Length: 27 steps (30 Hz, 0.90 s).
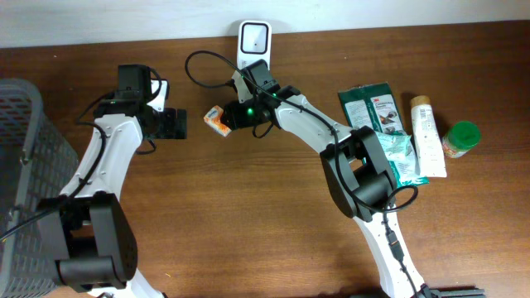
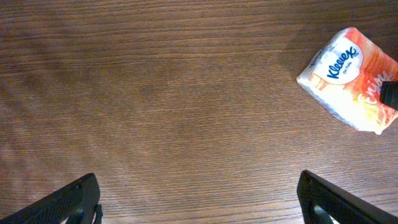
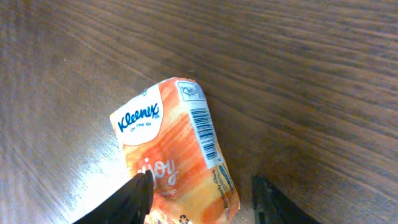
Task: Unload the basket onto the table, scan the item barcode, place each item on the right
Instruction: 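Reach the right gripper to the orange Kleenex pack and grasp it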
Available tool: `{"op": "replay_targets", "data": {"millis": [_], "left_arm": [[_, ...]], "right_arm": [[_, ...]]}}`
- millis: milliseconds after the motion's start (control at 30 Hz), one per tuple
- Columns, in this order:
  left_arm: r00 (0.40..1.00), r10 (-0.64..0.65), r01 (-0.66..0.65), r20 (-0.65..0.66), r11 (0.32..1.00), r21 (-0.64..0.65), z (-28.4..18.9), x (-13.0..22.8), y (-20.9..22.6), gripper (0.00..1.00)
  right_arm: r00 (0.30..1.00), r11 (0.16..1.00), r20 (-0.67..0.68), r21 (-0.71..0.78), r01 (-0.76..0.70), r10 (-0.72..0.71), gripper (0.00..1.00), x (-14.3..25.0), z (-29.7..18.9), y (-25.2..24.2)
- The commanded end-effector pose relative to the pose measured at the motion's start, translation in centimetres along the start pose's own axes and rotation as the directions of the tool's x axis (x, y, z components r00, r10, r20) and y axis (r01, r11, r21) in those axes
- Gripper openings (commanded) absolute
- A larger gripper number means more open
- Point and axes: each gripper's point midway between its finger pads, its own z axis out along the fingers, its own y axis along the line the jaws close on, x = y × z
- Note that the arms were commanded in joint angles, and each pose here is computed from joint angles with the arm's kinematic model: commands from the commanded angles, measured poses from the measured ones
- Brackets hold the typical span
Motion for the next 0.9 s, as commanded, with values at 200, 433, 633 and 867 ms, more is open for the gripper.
{"op": "replay_targets", "data": {"millis": [200,433,633,867], "left_arm": [[0.999,0.007,-0.006,0.031,1.0,-0.011,-1.0,-1.0,0.3,0.99],[0.999,0.007,-0.006,0.031,1.0,-0.011,-1.0,-1.0,0.3,0.99],[0.999,0.007,-0.006,0.031,1.0,-0.011,-1.0,-1.0,0.3,0.99],[0.999,0.006,-0.006,0.031,1.0,-0.011,-1.0,-1.0,0.3,0.99]], "right_arm": [[0.994,0.996,-0.112,0.084,-0.003,0.013,0.04,2.7,-0.6,-1.3],[0.933,0.968,-0.296,0.082,0.237,-0.203,0.04,4.6,-11.8,1.4],[0.808,0.953,-0.565,0.118,0.28,-0.167,0.34,12.2,-12.9,-1.7],[0.788,0.979,-0.591,-0.012,0.204,-0.171,0.41,13.0,-14.8,1.4]]}}
